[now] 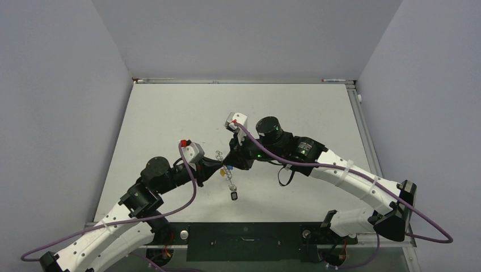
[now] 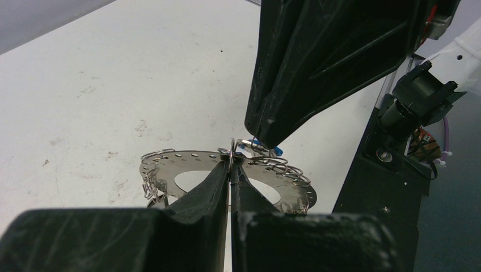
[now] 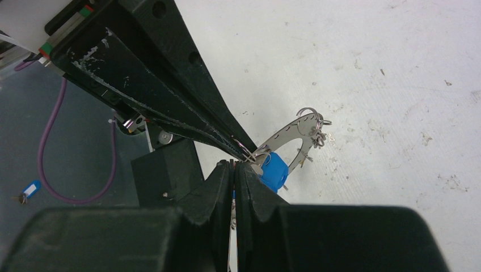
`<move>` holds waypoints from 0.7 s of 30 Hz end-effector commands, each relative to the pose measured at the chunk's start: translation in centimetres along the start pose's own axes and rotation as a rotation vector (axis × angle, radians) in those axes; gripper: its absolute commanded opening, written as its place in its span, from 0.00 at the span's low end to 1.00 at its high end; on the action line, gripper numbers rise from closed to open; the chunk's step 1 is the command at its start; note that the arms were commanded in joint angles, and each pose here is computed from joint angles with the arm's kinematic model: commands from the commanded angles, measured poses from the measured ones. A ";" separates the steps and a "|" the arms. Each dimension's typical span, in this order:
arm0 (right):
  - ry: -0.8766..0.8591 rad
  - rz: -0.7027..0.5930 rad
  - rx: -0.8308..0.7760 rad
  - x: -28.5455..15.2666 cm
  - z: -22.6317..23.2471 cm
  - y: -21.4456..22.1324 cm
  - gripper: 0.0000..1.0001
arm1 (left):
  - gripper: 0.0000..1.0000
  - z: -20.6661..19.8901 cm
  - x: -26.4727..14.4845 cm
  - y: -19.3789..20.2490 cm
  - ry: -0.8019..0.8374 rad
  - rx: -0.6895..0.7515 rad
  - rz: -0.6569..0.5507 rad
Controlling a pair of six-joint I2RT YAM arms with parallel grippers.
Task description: Put the keys on the keyring
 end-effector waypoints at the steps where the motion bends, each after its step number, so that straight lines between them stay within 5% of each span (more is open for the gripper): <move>1: -0.024 -0.073 -0.038 0.2 0.3 -1.2 0.05 | 0.00 -1.4 -0.2 -3.5 0.062 0.026 -0.124; 21: 0.002 -0.084 -0.043 0.8 -0.2 -1.5 0.05 | 0.00 -1.6 -0.2 -3.4 0.078 0.028 -0.117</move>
Point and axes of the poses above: each gripper's point midway between its finger pads, its own x axis out along the fingers, its own z axis along the line the jaws close on, y = z × x, the point moved 8 cm from there along -x, back along the fingers, and after that the axes turned 13 degrees about -x, right-handed, at the moved point
